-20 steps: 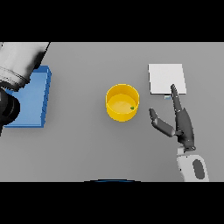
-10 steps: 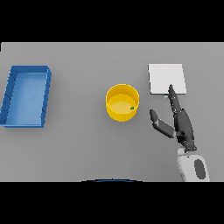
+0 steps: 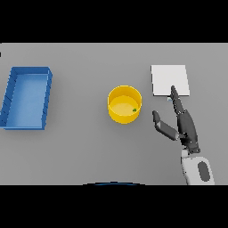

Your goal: Pick up the red beaker and tilt it to pour out 1 green nut into yellow bowl. Pick up the yellow bowl and place it on the metallic measuring scale.

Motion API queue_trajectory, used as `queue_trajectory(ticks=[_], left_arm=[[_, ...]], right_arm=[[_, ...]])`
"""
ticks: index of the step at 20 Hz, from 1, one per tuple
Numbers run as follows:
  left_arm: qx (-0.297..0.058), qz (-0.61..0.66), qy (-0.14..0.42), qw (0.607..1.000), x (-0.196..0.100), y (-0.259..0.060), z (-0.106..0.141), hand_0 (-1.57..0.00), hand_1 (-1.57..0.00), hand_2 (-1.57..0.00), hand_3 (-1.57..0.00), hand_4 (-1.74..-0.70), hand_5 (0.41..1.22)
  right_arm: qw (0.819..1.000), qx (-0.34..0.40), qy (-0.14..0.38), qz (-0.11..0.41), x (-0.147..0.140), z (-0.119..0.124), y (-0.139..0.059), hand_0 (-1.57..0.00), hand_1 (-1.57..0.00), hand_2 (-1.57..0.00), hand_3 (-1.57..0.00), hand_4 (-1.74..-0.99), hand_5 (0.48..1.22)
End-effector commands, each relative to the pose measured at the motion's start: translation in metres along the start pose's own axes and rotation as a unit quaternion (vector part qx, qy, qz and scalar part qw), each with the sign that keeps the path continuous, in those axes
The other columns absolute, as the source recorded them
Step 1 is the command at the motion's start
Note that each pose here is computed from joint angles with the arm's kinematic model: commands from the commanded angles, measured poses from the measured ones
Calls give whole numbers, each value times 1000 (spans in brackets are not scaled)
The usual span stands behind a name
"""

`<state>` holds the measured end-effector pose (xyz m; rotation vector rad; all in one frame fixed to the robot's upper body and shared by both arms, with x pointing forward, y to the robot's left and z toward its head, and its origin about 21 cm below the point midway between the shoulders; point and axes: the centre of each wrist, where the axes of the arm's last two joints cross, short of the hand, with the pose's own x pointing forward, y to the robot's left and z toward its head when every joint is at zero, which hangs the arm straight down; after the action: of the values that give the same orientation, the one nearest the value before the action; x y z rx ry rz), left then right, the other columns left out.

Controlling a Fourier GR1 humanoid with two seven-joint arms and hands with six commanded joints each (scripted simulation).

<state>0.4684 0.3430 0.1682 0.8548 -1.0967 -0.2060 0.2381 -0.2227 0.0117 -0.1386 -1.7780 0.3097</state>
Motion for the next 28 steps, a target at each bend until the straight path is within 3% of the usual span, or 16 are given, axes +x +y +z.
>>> queue_trajectory(ticks=[1, 5, 9, 13, 14, 16, 17, 18, 21, 24, 28], left_arm=[[0, 9, 7, 1000, -7, -4, 0, -1571, -1571, -1571, -1374, -1741, 1221], [1, 51, 40, 998, -35, -18, 3, -1571, -1571, -1571, -1389, -1741, 1221], [-14, 57, 79, 995, -62, -43, 24, -1571, -1571, -1571, -1383, -1741, 1221], [-50, 53, 102, 992, -73, -40, 55, -1571, -1571, -1571, -1366, -1735, 955], [-68, 38, 100, 992, -79, -39, 62, -1571, -1571, -1571, -1407, -1661, 888], [-105, 13, 63, 992, -80, -35, 75, -1571, -1545, -1489, -1238, -1311, 774], [-121, 0, 41, 992, -82, -30, 78, -1495, -1380, -1311, -1098, -1155, 740], [-148, 1, 17, 989, -83, -28, 81, -1253, -1104, -1049, -884, -1031, 714], [-183, -10, 18, 983, -92, -21, 89, -641, -565, -536, -452, -823, 667], [-179, -51, 7, 982, -94, -24, 86, -328, -289, -274, -231, -750, 647], [-157, -53, -2, 986, -95, -32, 82, -134, -118, -112, -94, -715, 647]], right_arm=[[1000, 0, 3, 4, 1, -3, -4, 1, 1, 1, 1, -1199, 707], [1000, 2, 8, 5, -3, -3, -4, 1, 1, 1, 1, -1202, 699], [1000, 3, 5, 2, -3, -4, 1, 1, 1, 1, 1, -1186, 687], [1000, 7, 12, -2, -7, 0, -3, 1, 1, 1, 1, -1168, 679], [1000, 7, 4, -3, -4, 0, -1, 1, 1, 1, 1, -1165, 678], [1000, 4, 13, 0, -5, 0, 2, 1, 1, 1, 1, -1163, 671], [1000, 5, 10, 1, -5, 2, 0, 1, 1, 1, 1, -1159, 669], [1000, 3, 7, 5, -2, 0, -3, 1, 1, 1, 1, -1161, 669], [1000, 6, 9, 0, -7, 2, -3, 1, 1, 1, 1, -1151, 677], [1000, 6, 5, -1, -7, -4, -5, 1, 1, 1, 1, -1148, 688], [1000, 6, 4, 7, -5, -2, -3, 1, 1, 1, 1, -1173, 688]])
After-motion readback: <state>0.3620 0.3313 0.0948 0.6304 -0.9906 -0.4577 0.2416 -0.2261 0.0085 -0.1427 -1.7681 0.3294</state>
